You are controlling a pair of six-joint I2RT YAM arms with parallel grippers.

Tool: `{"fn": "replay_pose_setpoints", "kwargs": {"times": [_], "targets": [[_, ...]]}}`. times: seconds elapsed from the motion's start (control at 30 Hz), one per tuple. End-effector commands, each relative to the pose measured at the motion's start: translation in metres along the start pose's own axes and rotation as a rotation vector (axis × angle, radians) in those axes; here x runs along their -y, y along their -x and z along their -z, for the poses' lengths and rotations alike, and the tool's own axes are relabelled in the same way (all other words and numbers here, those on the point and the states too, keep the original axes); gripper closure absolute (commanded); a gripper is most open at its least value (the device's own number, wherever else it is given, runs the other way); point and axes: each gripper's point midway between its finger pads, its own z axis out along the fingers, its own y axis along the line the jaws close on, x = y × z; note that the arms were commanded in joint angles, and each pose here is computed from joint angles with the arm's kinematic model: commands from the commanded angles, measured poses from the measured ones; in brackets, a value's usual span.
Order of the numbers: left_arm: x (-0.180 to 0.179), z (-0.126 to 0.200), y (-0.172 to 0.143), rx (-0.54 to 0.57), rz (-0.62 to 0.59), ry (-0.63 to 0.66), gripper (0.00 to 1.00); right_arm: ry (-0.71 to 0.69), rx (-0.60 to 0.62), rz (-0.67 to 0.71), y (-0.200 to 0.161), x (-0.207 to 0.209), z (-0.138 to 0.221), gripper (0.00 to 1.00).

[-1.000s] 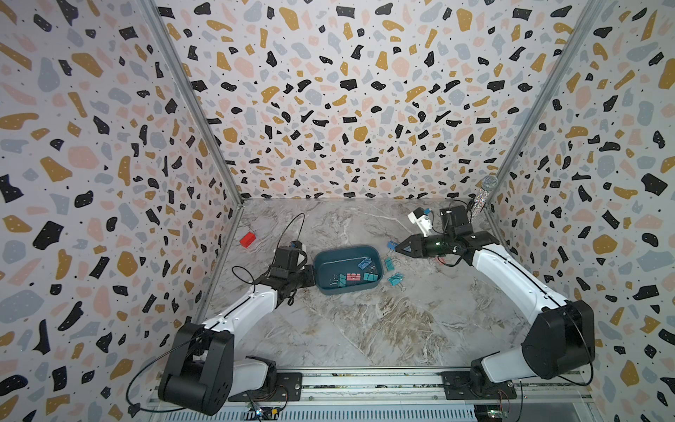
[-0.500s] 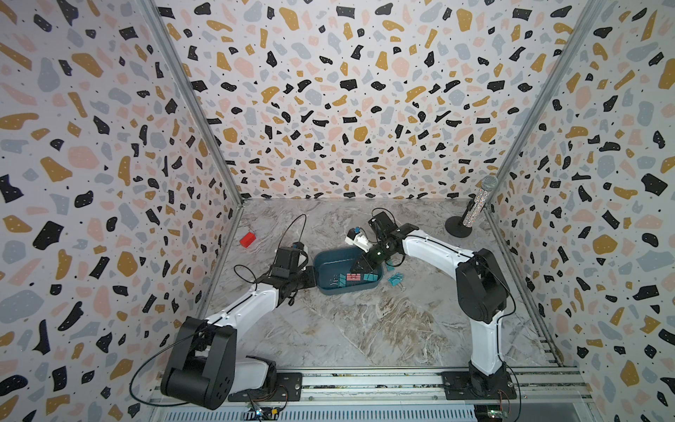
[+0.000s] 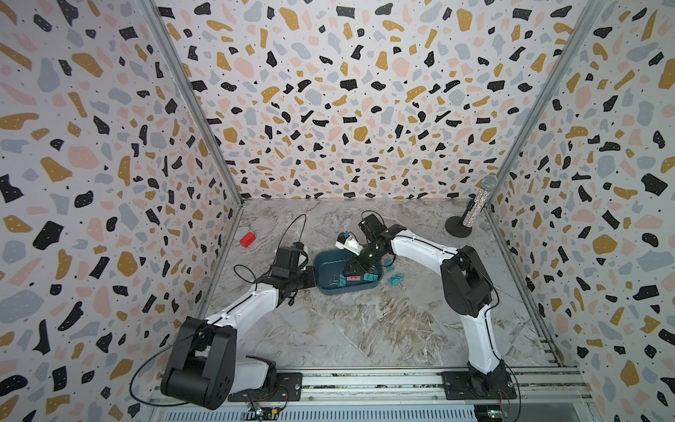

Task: Take out the binder clips from the storage box
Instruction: Pick up the binder clip from the storage box.

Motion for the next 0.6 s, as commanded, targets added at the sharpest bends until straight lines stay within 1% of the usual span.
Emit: {"fn": "replay_pose_setpoints", "kwargs": {"times": [0.0, 0.27, 0.57], "targets": [[0.005, 0.003, 0.005, 0.027, -0.004, -0.023, 0.76, 0.018, 0.018, 0.062, 0.016, -0.011, 0.000, 0.61], [0.006, 0.004, 0.005, 0.027, -0.005, -0.026, 0.76, 0.017, 0.001, 0.102, 0.021, -0.014, -0.016, 0.56], [0.006, 0.005, 0.005, 0.029, -0.005, -0.026, 0.76, 0.011, -0.018, 0.117, 0.019, -0.011, -0.030, 0.52]]}}
